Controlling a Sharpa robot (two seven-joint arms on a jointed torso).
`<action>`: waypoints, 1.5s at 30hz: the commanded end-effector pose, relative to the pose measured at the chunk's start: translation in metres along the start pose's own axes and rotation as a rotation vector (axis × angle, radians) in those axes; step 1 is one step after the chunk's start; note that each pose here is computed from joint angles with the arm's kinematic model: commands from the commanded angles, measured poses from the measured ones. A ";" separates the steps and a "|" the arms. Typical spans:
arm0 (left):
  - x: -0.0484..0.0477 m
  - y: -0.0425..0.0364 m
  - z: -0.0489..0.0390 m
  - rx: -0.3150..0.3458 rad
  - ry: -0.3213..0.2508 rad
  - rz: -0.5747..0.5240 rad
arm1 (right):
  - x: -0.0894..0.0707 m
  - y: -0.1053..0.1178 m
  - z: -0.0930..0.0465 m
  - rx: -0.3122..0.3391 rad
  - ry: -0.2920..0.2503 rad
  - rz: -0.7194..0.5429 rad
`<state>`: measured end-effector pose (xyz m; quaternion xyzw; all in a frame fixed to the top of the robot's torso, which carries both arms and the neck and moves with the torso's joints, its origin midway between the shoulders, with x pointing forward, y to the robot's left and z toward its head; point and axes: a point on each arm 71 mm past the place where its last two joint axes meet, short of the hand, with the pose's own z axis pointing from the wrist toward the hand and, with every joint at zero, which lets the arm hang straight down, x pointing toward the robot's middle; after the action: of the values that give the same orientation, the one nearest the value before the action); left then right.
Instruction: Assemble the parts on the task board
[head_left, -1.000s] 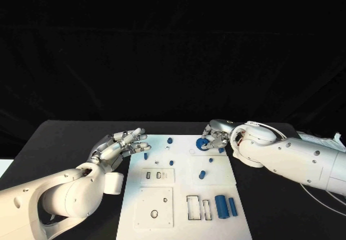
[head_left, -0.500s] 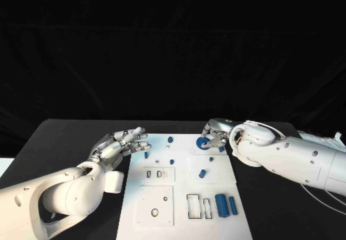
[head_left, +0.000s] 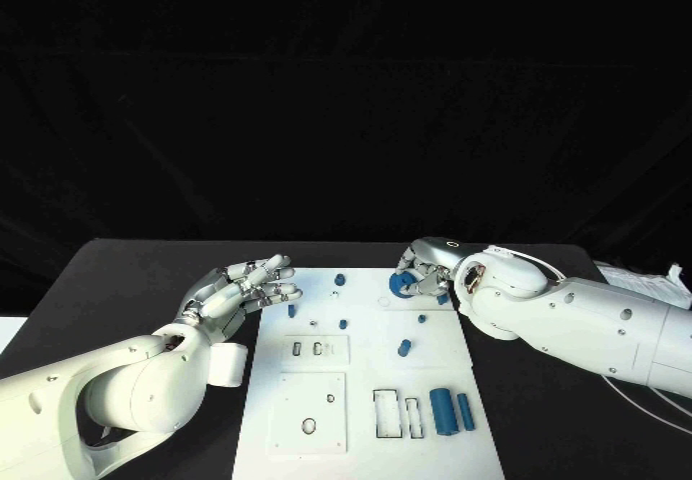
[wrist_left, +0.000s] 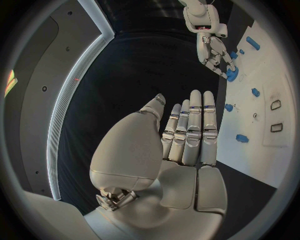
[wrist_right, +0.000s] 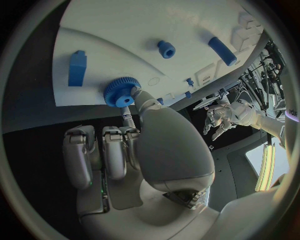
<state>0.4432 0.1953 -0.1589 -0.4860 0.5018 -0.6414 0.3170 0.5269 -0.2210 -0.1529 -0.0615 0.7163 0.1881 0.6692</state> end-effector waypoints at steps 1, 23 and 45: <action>0.0026 -0.0007 0.0005 0.005 0.018 -0.010 | -0.003 0.011 -0.001 -0.051 -0.080 0.002; 0.0055 0.0001 0.0011 0.005 0.024 -0.012 | 0.000 0.093 0.010 -0.218 -0.104 0.037; 0.0075 0.0007 0.0016 0.004 0.029 -0.014 | 0.027 0.108 0.029 -0.204 -0.013 -0.003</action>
<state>0.4428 0.1902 -0.1589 -0.4845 0.5032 -0.6438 0.3124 0.5140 -0.1063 -0.1541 -0.1193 0.6763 0.2760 0.6725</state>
